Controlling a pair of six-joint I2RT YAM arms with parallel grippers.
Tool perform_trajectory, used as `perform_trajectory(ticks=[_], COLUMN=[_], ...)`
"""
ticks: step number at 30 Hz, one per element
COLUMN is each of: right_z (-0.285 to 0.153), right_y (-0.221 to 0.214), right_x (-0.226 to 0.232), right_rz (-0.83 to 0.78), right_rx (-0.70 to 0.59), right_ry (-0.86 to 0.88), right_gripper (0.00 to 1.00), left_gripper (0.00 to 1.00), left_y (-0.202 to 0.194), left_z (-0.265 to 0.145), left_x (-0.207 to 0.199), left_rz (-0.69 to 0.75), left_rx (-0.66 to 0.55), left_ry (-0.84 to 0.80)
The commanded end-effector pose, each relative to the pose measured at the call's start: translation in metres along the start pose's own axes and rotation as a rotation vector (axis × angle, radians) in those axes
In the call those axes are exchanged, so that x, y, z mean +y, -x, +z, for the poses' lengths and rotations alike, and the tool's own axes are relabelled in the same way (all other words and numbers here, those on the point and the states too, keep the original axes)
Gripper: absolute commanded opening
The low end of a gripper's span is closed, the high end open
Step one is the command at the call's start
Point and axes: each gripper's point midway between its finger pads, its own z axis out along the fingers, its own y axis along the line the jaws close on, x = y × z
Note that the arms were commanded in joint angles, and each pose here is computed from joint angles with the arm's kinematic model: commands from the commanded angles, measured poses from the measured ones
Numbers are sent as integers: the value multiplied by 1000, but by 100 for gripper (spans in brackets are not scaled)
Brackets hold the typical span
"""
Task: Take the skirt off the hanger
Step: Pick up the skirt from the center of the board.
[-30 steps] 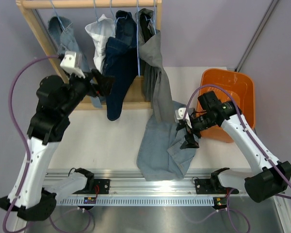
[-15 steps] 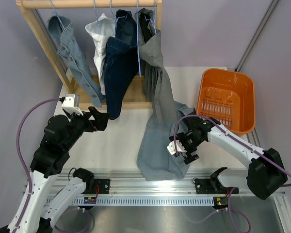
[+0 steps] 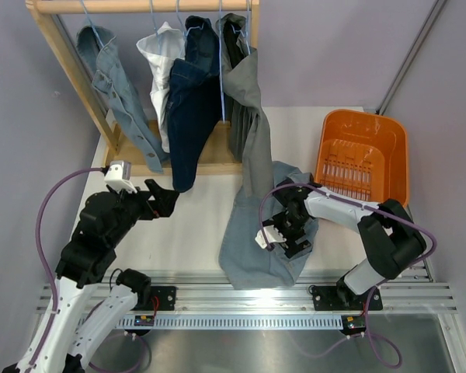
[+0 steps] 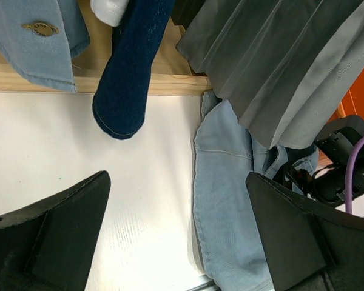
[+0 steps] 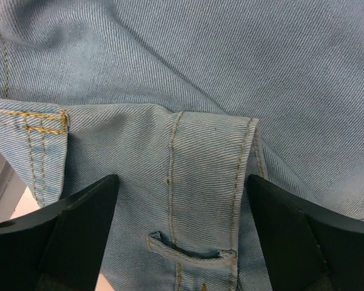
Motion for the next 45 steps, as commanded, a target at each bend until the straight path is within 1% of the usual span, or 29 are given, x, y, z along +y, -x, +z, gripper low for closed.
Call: perform_trajectory(ticks=[1,4,5,7,8,11,12,13,14,15,17,20,22,25,26,27,29,30,32,34,35,36,38,39,41,42,43,44,45], right_z=[6,11,12,11,11,7,3,1,-3,-7,-25,-63,-100,-153,-166,-195,-225,-250,-285,-330,-350,-381,-416,-444,-473,-498,-511,-525,-549], right_y=[-4,-4,-2,0,2,11,15,21,26,32,53,84,106,126,128,128,133,137,133,144,139,151,149,158,157,163,155,149,148], right_x=[-1,2,2,1,0,0,-1,-1,-1,1,-1,4,1,-2,0,-7,-8,-11,-15,-14,-15,-13,-14,-14,-16,-12,-18,-18,-14], right_rz=[19,70,80,122,138,180,208,222,234,262,259,283,250,261,293,304,349,343,392,366,393,385,416,415,453,450,488,571,552], right_rx=[46,50,49,43,36,3,-9,-36,-51,-71,-143,-239,-312,-398,-416,-438,-504,-523,-552,-592,-597,-628,-646,-680,-706,-736,-743,-794,-796], right_ry=[31,55,58,53,50,42,27,22,14,10,-41,-110,-208,-340,-364,-449,-515,-584,-695,-813,-879,-958,-1058,-1126,-1211,-1284,-1328,-1376,-1468], right_gripper=[92,75,62,48,36,20,9,3,0,0,0,0,0,0,0,0,0,0,0,0,0,0,0,0,0,0,0,0,0], left_gripper=[99,99,99,99,99,99,99,99,99,99,99,99,99,99,99,99,99,99,99,99,99,99,99,99,99,99,99,99,99], left_y=[6,3,3,1,0,-1,-2,-2,-2,-2,-2,0,0,2,3,5,6,8,11,12,15,16,19,20,22,23,23,24,24], left_z=[1,4,5,7,7,9,10,10,10,10,11,11,13,15,16,17,19,21,21,24,23,25,26,26,28,28,28,28,28], left_x=[-9,-9,-10,-9,-9,-10,-10,-9,-9,-9,-9,-11,-13,-16,-17,-18,-19,-19,-20,-20,-21,-22,-23,-23,-23,-24,-24,-23,-23], left_rz=[-9,-7,-6,-4,-5,-4,1,0,4,9,15,27,33,40,42,45,53,58,66,76,81,87,94,101,109,117,120,123,129], left_rx=[-30,-22,-21,-18,-18,-16,-16,-15,-14,-15,-16,-16,-16,-24,-24,-31,-31,-36,-40,-42,-50,-50,-54,-59,-61,-64,-62,-65,-66], left_ry=[-48,-53,-55,-55,-58,-65,-66,-64,-67,-64,-66,-78,-86,-103,-106,-111,-114,-115,-118,-115,-116,-117,-121,-121,-121,-123,-123,-121,-120])
